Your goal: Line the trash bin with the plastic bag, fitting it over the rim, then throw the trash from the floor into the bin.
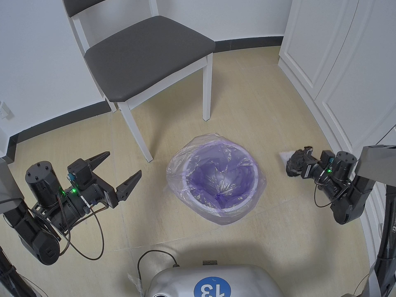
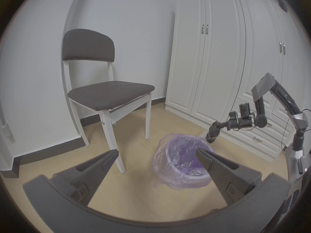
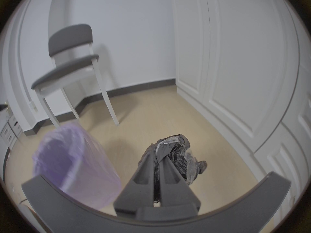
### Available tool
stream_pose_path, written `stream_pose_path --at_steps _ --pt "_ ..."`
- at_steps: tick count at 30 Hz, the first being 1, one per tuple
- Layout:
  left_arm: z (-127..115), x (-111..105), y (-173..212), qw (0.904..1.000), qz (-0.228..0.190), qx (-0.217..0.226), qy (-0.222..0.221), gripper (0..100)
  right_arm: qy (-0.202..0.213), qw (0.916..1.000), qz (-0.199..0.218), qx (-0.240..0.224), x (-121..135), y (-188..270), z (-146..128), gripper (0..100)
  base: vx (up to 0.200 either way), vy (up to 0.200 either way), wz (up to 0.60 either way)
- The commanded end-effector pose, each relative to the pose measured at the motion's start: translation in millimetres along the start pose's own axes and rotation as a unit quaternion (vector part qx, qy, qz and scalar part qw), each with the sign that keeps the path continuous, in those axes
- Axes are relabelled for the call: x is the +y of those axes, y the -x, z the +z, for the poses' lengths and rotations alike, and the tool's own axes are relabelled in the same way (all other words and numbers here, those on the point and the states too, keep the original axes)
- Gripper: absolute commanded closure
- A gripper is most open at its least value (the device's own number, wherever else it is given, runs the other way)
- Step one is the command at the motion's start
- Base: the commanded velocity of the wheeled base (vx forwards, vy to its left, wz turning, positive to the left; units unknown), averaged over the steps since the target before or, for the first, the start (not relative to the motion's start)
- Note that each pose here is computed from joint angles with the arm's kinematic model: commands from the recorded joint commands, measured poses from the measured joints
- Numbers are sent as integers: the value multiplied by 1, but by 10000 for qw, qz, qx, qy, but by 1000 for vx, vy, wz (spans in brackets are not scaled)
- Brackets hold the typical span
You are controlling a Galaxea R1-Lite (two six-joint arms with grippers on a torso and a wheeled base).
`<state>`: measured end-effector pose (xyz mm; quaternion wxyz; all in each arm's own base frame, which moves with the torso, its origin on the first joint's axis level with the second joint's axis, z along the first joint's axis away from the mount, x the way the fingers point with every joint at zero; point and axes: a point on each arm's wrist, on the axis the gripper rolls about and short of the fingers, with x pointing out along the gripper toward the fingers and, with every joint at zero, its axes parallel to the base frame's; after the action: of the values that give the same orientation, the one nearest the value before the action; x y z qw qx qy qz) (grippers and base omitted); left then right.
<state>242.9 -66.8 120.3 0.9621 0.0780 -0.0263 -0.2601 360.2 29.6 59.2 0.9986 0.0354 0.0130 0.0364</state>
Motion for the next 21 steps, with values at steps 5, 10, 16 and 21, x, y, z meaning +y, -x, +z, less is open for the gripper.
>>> stream_pose_path --at_steps 5,10,16,21 --pt "21 0 11 9988 95 -426 -208 0 -137 9768 1211 -1758 65 94 127 100 0 0 0" --pt "25 0 13 9983 118 -512 -242 0 232 9636 1605 -2125 90 93 154 100 0 0 0" --pt "29 -2 18 9979 91 -584 -258 0 217 9564 2169 -1946 123 109 187 100 0 0 0" --pt "31 -3 19 9977 97 -613 -274 0 248 9554 2475 -1593 148 105 203 100 0 0 0"
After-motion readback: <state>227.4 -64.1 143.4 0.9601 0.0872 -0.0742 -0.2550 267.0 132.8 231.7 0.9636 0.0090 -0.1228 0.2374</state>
